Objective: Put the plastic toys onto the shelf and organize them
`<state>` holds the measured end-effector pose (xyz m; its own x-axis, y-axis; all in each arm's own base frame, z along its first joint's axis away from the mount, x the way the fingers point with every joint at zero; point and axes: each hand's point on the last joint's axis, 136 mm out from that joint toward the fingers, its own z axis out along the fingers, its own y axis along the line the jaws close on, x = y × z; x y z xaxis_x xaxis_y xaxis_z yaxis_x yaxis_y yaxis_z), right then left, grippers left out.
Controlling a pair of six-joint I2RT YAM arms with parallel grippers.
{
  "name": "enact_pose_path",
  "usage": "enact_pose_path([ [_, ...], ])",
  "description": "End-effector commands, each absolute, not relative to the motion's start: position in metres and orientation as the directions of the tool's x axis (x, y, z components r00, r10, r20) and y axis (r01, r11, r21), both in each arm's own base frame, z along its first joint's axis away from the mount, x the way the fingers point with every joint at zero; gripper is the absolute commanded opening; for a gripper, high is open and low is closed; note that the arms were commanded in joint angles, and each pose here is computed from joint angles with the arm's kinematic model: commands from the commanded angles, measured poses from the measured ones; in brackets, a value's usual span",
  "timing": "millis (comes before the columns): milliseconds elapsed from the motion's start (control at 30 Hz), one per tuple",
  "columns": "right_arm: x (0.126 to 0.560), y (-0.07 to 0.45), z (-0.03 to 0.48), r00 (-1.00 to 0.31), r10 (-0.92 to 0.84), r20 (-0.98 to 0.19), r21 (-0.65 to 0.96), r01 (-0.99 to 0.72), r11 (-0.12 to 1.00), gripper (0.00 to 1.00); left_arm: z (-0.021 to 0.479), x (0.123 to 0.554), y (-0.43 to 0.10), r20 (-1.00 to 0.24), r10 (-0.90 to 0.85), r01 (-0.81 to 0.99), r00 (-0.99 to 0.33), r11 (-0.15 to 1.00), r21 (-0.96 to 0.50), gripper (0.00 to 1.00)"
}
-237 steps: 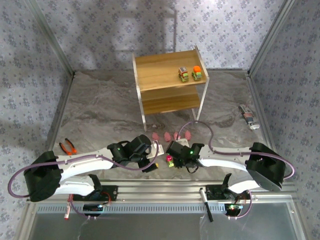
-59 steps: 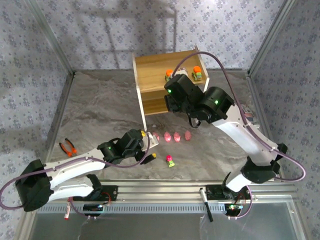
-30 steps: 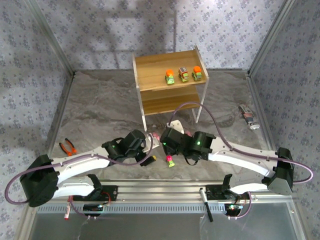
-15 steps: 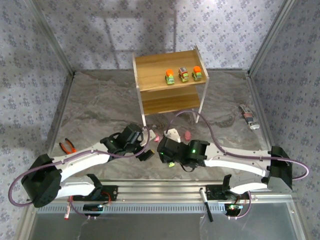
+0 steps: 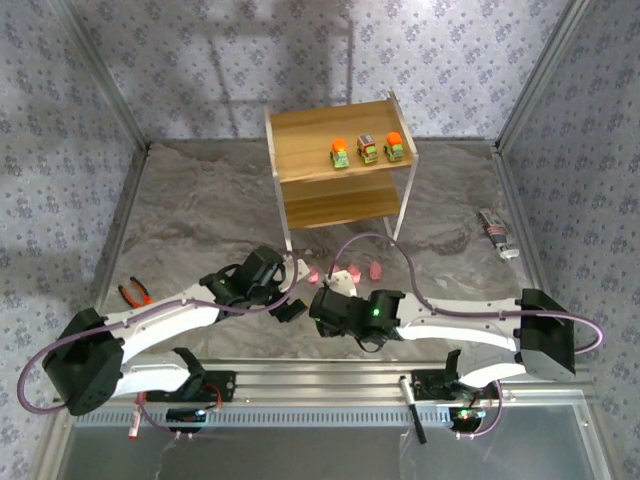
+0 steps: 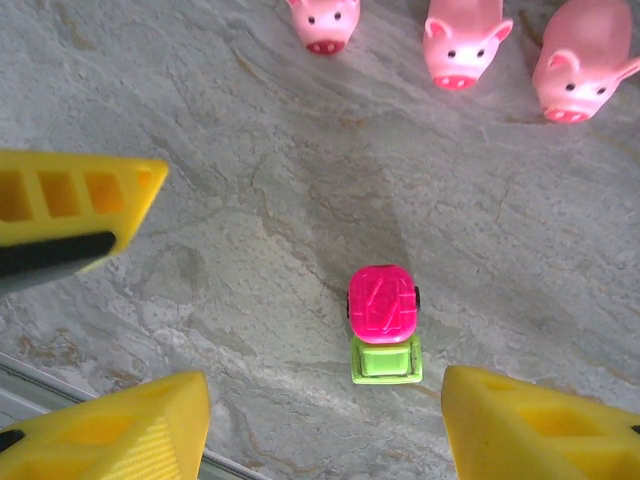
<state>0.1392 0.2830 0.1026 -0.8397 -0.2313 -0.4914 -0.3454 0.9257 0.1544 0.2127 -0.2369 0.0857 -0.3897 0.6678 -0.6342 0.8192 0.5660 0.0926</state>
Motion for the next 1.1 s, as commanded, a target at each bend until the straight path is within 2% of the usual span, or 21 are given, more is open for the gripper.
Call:
enact_pose_path([
  [0, 0.135, 0.285, 0.092, -0.857, -0.212, -0.47, 0.167, -0.322, 0.932, 0.65, 0.096, 0.217, -0.243, -0.65, 0.646, 0.817, -0.4, 0.572, 0.065, 1.0],
  [400, 0.136, 0.268, 0.058, -0.892, -0.189, -0.41, 0.16, -0.274, 0.948, 0.65, 0.096, 0.217, -0.242, -0.65, 0.634, 0.816, -0.42, 0.577, 0.035, 1.0],
  [1067, 0.138, 0.263, 0.03, -0.906, -0.231, -0.354, 0.12, -0.289, 0.95, 0.63, 0.094, 0.217, -0.243, -0.64, 0.639, 0.815, -0.428, 0.578, 0.032, 1.0],
])
